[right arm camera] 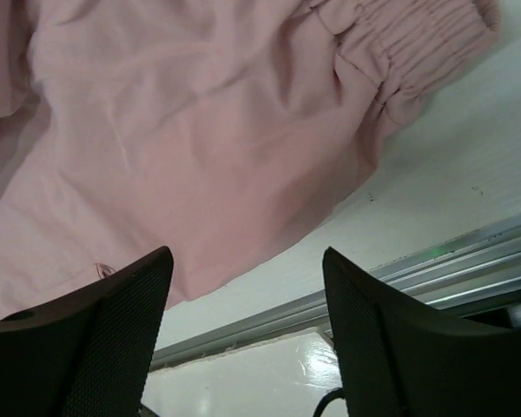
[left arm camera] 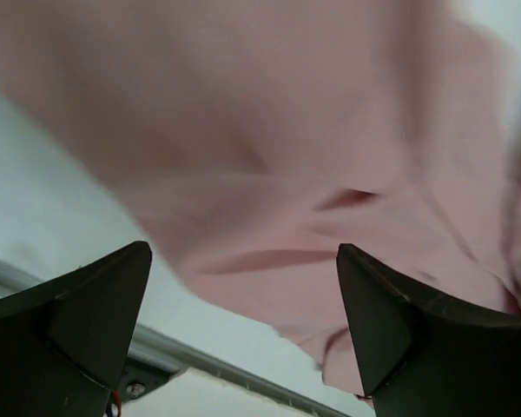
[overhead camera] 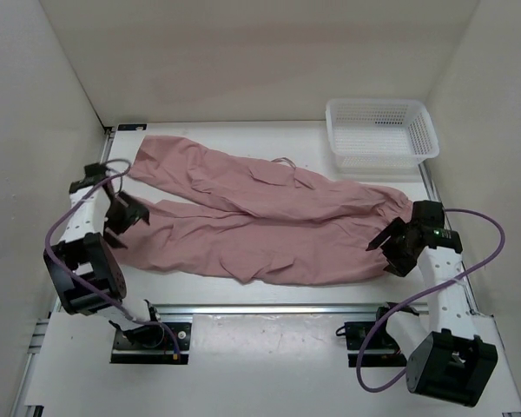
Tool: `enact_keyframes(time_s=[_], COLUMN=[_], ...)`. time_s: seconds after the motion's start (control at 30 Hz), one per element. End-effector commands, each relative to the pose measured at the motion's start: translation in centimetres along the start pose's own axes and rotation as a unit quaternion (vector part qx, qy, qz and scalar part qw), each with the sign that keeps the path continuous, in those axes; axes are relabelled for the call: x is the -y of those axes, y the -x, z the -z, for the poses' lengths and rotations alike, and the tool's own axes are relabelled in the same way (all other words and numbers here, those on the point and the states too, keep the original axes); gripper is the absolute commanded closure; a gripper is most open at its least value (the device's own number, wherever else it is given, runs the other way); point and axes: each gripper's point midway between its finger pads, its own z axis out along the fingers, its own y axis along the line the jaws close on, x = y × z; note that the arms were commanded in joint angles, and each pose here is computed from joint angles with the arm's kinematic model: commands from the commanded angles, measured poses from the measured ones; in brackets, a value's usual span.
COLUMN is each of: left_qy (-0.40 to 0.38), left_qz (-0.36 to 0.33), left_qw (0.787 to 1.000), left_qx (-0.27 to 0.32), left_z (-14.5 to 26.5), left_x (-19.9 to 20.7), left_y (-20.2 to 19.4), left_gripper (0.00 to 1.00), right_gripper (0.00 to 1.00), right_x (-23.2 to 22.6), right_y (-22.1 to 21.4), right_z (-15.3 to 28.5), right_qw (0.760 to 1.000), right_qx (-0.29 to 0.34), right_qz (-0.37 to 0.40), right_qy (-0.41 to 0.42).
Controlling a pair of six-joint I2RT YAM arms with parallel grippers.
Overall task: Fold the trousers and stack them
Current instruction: Flatten the trousers out
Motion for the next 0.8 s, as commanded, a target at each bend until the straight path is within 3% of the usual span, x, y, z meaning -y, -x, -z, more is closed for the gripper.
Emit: enact_keyframes(time_s=[0.0, 0.2, 0.3, 0.33, 0.43, 0.5, 0.53, 0.6, 0.77], left_qy=[0.019, 0.047, 0.062, 0.071, 0.081, 0.107, 0.104, 0.125, 0.193], left_qz=[0.067, 0.131, 0.148, 0.148, 0.152, 0.150, 0.151, 0.149, 0.140], left_qw=[0.997, 0.990, 0.987, 0.986, 0.985, 0.982, 0.983, 0.981, 0.971], left_qx=[-0.016, 0.027, 0.018, -0.001, -0.023, -0.032, -0.026, -0.009, 0.002], left_z=[-0.7, 1.2, -1.1, -2.5, -4.7, -5.9, -5.9, -5.6, -6.4], left_x=[-4.8, -7.2, -7.9, -8.0, -8.3, -9.3, -9.2, -10.1, -12.1], left_y=[-0.4, 3.0, 4.1, 3.9, 3.4, 2.6, 2.9, 3.3, 4.7], left_gripper=[0.00, 0.02, 0.04, 0.04, 0.06, 0.21, 0.24, 0.18, 0.18], right_gripper=[0.25, 0.20, 0.20, 0.12, 0.05, 0.04, 0.04, 0.04, 0.03], right_x=[-1.3, -2.2, -2.8, -2.7, -3.1, -3.4, -3.4, -3.5, -4.2], right_y=[0.0, 0.3, 0.7, 0.7, 1.1, 1.1, 1.1, 1.1, 1.6], right_z=[0.8, 0.6, 0.5, 0.3, 0.6, 0.9, 0.9, 0.9, 1.2], right_qw=[0.999, 0.998, 0.998, 0.998, 0.998, 0.998, 0.998, 0.998, 0.997], right_qx=[0.005, -0.010, -0.013, -0.018, -0.015, -0.018, -0.018, -0.019, -0.018], right_qz=[0.021, 0.036, 0.036, 0.035, 0.031, 0.027, 0.022, 0.017, 0.014], right_qy=[0.039, 0.053, 0.059, 0.055, 0.057, 0.062, 0.062, 0.062, 0.068])
